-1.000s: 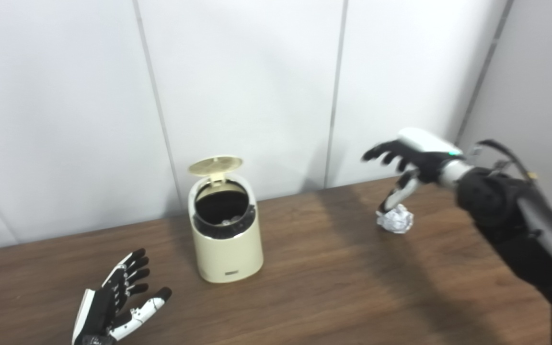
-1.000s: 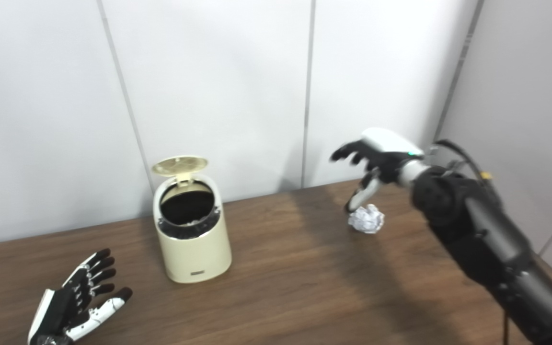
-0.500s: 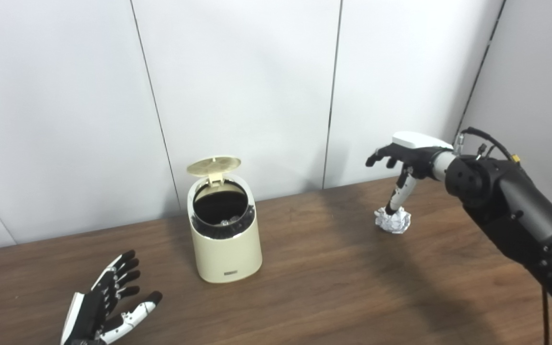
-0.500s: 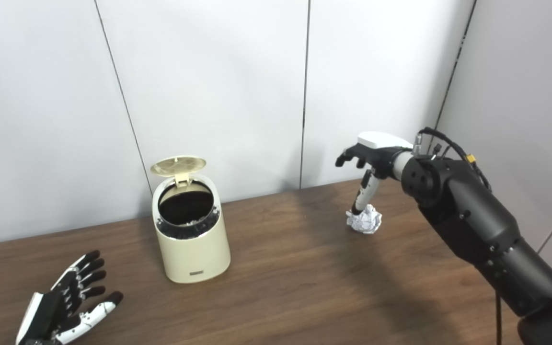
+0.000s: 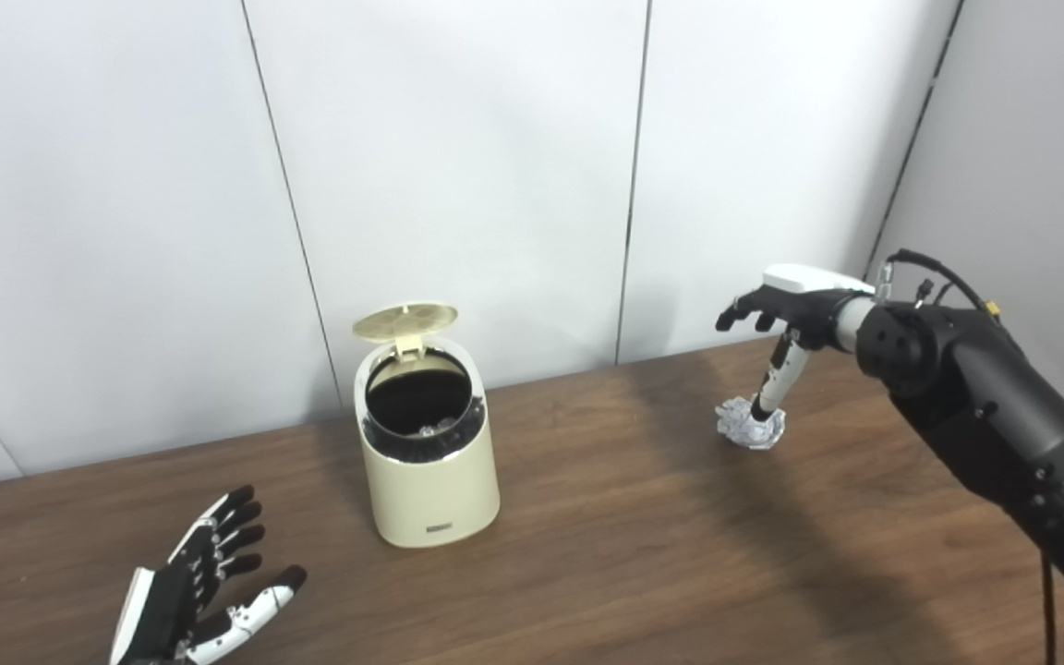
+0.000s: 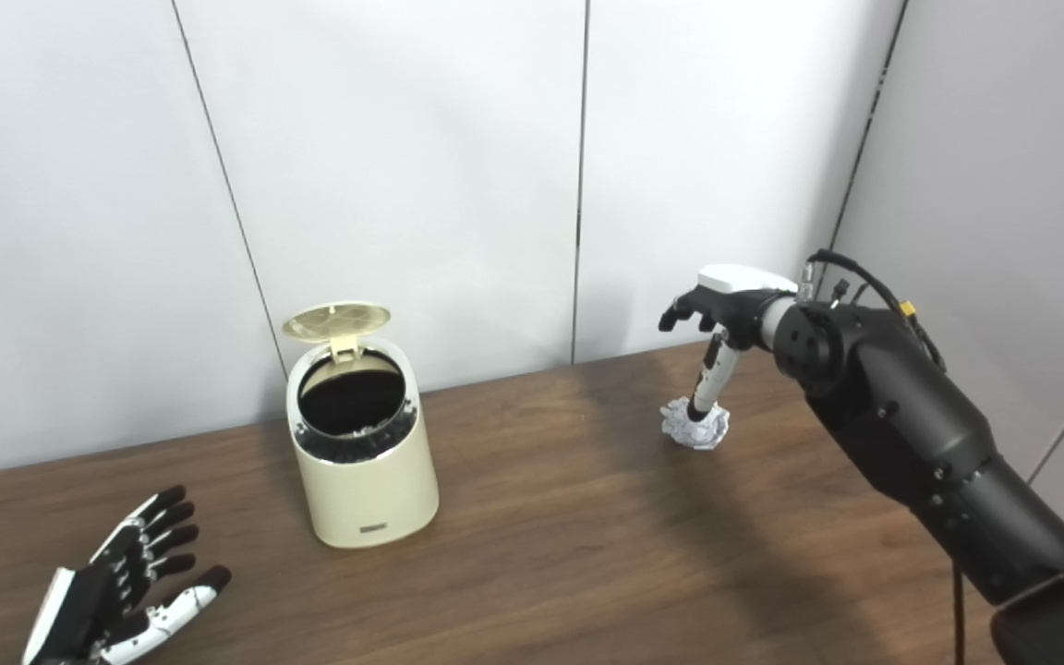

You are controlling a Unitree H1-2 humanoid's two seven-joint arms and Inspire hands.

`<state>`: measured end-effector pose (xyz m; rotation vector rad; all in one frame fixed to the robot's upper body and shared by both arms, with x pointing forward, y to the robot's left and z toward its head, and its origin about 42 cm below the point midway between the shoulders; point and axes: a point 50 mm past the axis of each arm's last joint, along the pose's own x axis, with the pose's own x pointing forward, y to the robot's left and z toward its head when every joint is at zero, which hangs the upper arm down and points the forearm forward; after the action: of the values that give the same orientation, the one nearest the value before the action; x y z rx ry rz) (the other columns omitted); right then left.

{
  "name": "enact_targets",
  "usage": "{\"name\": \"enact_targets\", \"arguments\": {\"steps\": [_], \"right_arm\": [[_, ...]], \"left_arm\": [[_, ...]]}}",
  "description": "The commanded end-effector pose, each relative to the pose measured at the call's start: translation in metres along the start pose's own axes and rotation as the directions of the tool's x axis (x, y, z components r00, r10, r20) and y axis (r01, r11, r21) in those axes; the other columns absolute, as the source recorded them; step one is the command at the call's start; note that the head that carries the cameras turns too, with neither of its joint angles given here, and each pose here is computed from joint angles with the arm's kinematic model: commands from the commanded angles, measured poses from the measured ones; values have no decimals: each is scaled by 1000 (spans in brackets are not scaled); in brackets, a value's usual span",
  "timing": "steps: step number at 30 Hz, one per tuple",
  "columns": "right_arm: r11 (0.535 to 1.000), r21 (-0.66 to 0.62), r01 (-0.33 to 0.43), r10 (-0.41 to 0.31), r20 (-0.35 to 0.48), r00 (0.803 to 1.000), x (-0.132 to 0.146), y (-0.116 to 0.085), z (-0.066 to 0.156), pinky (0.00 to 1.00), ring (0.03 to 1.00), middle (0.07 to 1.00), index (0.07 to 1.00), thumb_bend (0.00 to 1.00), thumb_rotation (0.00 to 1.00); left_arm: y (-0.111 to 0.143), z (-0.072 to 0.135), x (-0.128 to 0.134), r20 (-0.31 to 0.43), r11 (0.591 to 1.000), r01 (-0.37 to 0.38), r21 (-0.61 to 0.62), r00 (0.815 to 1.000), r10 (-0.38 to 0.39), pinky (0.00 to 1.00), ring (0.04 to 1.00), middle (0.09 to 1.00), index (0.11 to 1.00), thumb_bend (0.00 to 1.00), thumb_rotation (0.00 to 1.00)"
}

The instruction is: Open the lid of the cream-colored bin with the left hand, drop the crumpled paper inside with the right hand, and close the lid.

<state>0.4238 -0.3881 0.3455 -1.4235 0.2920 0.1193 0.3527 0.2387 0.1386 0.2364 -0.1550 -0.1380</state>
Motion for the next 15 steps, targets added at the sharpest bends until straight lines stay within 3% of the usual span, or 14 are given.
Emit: {"name": "enact_targets", "arguments": {"steps": [1, 5, 8, 10, 15], "right_arm": [[993, -21, 113, -113, -12, 993, -10, -40, -3, 636, 802, 897, 820, 827, 64], [990, 2, 138, -138, 5, 990, -11, -39, 0, 566, 748, 889, 820, 832, 63], [985, 2, 172, -172, 13, 985, -13, -39, 0, 669, 818, 888, 816, 858, 81], [988, -22, 152, -152, 24, 988, -14, -36, 3, 718, 887, 918, 830, 845, 113], [986, -69, 155, -153, 31, 988, -16, -32, 8, 703, 863, 898, 825, 837, 99]], "left_arm": [[7, 21, 11, 98, 1000, -10, 19, 995, 8, 742, 829, 871, 924, 623, 139], [6, 22, 11, 95, 1000, -9, 12, 995, 8, 750, 833, 871, 923, 618, 117], [6, 22, 10, 93, 1000, -9, 12, 996, 8, 761, 838, 876, 928, 608, 97], [6, 22, 10, 95, 1000, -7, 14, 995, 5, 776, 838, 876, 927, 609, 105], [7, 22, 9, 94, 1000, -7, 14, 996, 5, 757, 834, 873, 925, 621, 123]]}}
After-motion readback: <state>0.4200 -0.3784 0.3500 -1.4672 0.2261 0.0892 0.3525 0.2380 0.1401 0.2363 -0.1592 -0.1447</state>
